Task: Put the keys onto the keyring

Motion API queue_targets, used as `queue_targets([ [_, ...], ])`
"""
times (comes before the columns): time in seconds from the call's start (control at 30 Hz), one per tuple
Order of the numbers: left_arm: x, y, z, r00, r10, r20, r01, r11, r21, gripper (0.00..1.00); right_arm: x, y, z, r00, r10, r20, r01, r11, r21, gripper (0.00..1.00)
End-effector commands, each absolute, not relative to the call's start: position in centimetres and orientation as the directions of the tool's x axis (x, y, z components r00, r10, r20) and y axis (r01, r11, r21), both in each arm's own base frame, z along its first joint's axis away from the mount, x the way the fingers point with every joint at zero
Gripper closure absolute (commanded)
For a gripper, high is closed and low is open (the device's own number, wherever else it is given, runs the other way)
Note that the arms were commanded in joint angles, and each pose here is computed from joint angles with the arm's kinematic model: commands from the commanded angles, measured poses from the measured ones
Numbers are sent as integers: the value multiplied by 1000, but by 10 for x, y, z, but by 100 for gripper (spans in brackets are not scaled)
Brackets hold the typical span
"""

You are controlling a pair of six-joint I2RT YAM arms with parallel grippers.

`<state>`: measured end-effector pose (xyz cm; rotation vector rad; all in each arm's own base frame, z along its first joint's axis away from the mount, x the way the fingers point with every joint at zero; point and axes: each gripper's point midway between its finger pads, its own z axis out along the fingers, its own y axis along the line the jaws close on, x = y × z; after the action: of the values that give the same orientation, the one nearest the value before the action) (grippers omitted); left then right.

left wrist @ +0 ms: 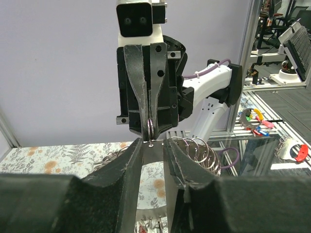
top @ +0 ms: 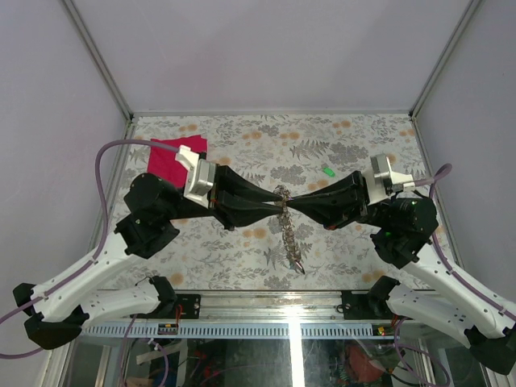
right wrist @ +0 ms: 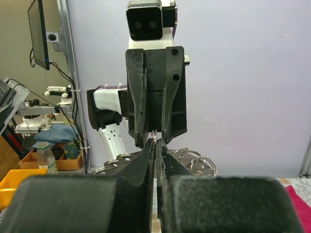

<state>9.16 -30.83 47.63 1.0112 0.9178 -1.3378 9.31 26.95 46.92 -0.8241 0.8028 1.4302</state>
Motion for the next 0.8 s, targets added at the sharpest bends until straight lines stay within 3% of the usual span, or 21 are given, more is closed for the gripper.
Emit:
queue_targets([
  [0.0,91,-308,490,64,-364,-929,997,-22,77,75,80,256,505,79,593,-802,-995,-7,-103,100],
  [0.27,94,-312,489,58,-358,-932,997,-22,70,77,81,257,503,81,581,-810,-995,-5,-104,100],
  [0.33,95,-312,489,57,-358,-932,997,-20,68,83,81,257,502,81,579,-811,-995,-5,-103,100],
  [0.43,95,-313,490,53,-356,-933,998,-20,64,99,81,257,500,84,572,-816,-995,-3,-105,100],
  [0.53,96,-313,490,54,-341,-939,998,-17,63,100,81,258,497,92,556,-826,-994,-1,-111,99],
  [0.67,101,-313,483,63,-275,-959,998,9,63,100,81,257,489,118,479,-870,-992,28,-119,75],
  [0.77,104,-312,473,75,-201,-977,997,31,70,100,83,253,481,149,415,-897,-989,70,-131,63],
])
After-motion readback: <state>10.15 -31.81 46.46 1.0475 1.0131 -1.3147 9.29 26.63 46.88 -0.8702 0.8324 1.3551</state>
